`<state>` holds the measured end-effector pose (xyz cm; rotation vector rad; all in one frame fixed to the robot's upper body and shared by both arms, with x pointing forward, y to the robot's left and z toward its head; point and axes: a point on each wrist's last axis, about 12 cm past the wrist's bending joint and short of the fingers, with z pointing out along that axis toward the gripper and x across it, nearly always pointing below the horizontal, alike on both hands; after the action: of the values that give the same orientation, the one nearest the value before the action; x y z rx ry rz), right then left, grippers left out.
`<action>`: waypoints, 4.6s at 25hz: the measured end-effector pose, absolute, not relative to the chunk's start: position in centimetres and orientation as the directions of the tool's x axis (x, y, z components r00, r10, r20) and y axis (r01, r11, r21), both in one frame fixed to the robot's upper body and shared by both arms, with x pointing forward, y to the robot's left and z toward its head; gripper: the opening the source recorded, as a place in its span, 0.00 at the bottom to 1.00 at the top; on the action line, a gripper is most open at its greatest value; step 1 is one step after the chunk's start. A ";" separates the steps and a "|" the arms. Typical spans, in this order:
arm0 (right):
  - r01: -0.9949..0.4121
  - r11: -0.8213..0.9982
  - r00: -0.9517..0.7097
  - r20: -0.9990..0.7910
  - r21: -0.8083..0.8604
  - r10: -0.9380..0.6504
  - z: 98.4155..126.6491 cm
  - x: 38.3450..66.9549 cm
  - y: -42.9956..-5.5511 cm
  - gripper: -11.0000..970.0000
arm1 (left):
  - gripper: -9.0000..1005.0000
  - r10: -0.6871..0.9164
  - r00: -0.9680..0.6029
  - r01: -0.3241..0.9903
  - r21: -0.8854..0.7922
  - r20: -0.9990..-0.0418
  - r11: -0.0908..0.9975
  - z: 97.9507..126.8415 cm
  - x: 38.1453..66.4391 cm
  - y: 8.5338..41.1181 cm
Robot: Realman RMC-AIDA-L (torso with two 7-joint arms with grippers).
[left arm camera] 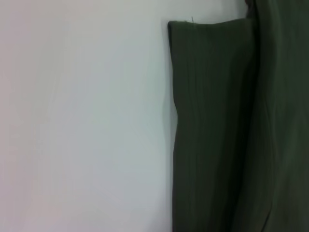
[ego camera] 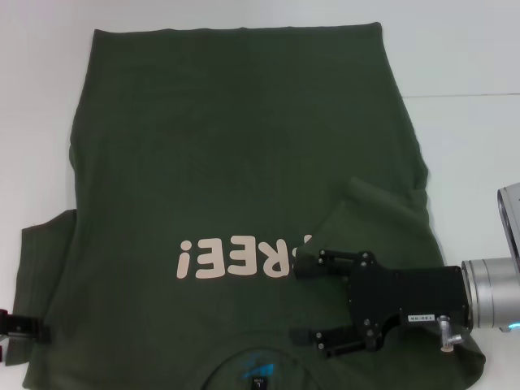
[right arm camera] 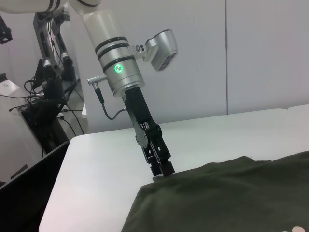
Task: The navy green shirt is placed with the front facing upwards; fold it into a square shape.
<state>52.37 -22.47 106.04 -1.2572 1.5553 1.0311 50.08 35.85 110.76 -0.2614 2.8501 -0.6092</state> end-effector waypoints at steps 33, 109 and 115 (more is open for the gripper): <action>-0.986 0.150 -0.117 -0.954 0.077 -0.275 106.1 52.5 -22.4 0.96 | 0.87 -0.212 -0.964 -0.121 -0.444 -0.161 0.888 110.5 50.3 35.3; -0.986 0.142 -0.121 -0.955 0.085 -0.271 106.0 52.4 -22.2 0.96 | 0.87 -0.226 -0.961 -0.134 -0.446 -0.160 0.885 110.5 50.2 35.7; -0.987 0.140 -0.118 -0.955 0.082 -0.272 106.0 52.4 -22.2 0.96 | 0.87 -0.232 -0.960 -0.141 -0.444 -0.158 0.885 110.5 50.1 35.8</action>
<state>52.40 -22.21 106.02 -1.2641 1.5496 1.0386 50.12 35.82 110.48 -0.2846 2.8472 -0.6472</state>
